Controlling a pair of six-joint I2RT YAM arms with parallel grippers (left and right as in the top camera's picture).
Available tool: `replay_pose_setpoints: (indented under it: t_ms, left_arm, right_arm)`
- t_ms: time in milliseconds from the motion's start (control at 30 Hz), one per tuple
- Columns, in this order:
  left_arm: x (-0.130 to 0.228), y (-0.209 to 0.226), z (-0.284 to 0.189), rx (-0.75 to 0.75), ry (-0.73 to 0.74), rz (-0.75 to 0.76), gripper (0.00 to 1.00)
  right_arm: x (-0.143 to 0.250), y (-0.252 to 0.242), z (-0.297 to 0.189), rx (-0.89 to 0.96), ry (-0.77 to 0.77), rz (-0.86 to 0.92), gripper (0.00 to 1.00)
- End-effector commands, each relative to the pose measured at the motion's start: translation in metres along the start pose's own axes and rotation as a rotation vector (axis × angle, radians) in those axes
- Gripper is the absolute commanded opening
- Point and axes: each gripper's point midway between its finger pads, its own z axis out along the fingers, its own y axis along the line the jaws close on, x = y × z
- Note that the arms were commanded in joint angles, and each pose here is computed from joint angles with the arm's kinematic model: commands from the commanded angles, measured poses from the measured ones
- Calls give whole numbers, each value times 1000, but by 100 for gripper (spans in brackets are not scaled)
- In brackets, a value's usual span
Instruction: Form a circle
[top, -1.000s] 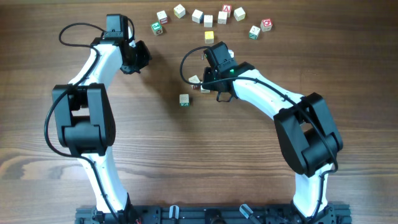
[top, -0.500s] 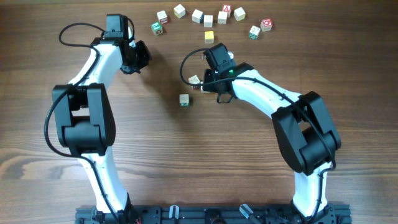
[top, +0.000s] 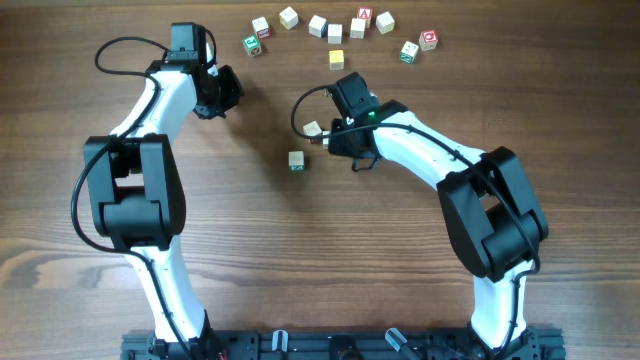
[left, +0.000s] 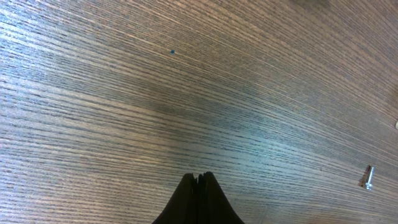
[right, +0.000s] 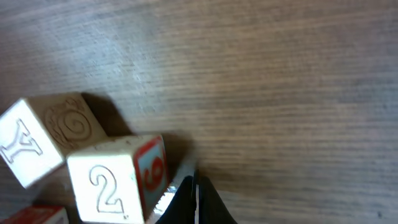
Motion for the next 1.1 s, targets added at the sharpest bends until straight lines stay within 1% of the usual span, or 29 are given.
replay_pose_setpoints:
  t_ms: [0, 200, 267, 400, 733, 1067]
  left_arm:
    - [-7, -6, -7, 7, -24, -2, 4]
    - [-7, -6, -7, 7, -24, -2, 4]
    - [-7, -6, -7, 7, -24, -2, 4]
    - [-7, -6, -7, 7, -24, -2, 4]
    - [-7, -6, -7, 7, -25, -2, 4]
    - [-7, -6, -7, 7, -25, -2, 4]
  right_arm:
    - [-10, -3, 1, 20, -22, 83, 4]
    - [-19, -19, 1, 52, -43, 203, 4]
    - [-19, -16, 1, 34, -41, 200, 4]
    - [-21, 5, 1, -74, -25, 141, 4]
    - [-12, 14, 0, -122, 29, 139, 4]
    - [-9, 16, -1, -137, 46, 139, 5]
